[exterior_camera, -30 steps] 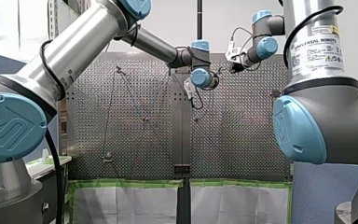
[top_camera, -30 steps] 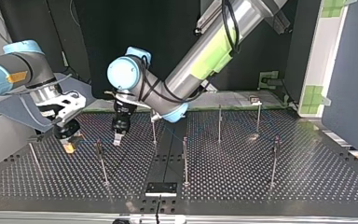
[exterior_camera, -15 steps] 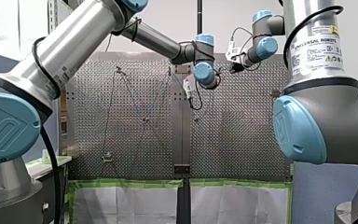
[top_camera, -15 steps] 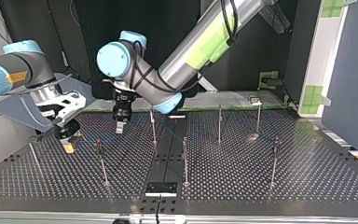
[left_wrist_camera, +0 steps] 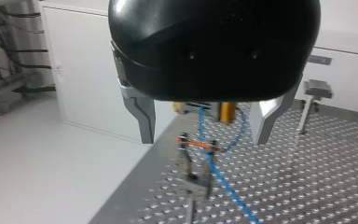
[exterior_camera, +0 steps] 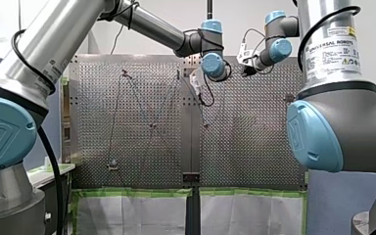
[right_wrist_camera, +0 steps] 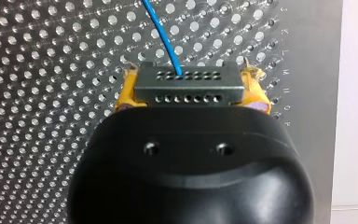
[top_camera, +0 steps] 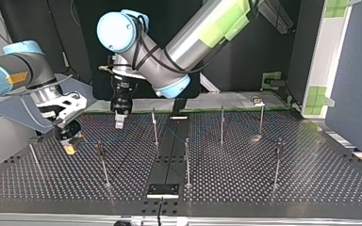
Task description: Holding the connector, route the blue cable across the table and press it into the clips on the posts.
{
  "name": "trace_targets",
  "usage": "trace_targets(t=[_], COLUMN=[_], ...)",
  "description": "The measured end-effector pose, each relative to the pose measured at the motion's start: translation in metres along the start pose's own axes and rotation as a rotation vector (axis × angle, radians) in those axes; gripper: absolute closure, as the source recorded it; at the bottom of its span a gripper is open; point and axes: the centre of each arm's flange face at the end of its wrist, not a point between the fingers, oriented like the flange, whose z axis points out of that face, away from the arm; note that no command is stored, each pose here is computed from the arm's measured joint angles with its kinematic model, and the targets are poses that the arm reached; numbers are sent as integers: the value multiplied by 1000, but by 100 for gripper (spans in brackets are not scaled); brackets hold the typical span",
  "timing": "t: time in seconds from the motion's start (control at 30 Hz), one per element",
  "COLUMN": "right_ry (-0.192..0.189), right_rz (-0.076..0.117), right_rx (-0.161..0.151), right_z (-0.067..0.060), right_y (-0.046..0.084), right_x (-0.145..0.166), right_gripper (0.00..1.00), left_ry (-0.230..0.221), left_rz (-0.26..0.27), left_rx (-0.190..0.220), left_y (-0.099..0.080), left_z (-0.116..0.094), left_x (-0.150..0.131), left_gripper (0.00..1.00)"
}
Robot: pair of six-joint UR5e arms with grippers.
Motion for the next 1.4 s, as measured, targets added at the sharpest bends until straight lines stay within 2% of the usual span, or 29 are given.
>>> trace_targets(t=[0.33, 0.73, 1.1, 1.4], right_ry=[0, 0, 0, 0], right_rz=[0, 0, 0, 0], right_rx=[0, 0, 0, 0], right_z=[0, 0, 0, 0], right_y=[0, 0, 0, 0], right_x=[0, 0, 0, 0], right_gripper=[100, 100, 100, 100], left_ry=[-94, -214, -286, -346], left_rz=[-40, -37, -56, -51], left_rx=[-40, -140, -136, -126], left_y=[17, 46, 55, 62], left_z=[-13, -32, -57, -80], left_x=[-34, -74, -99, -119], left_gripper=[0, 0, 0, 0])
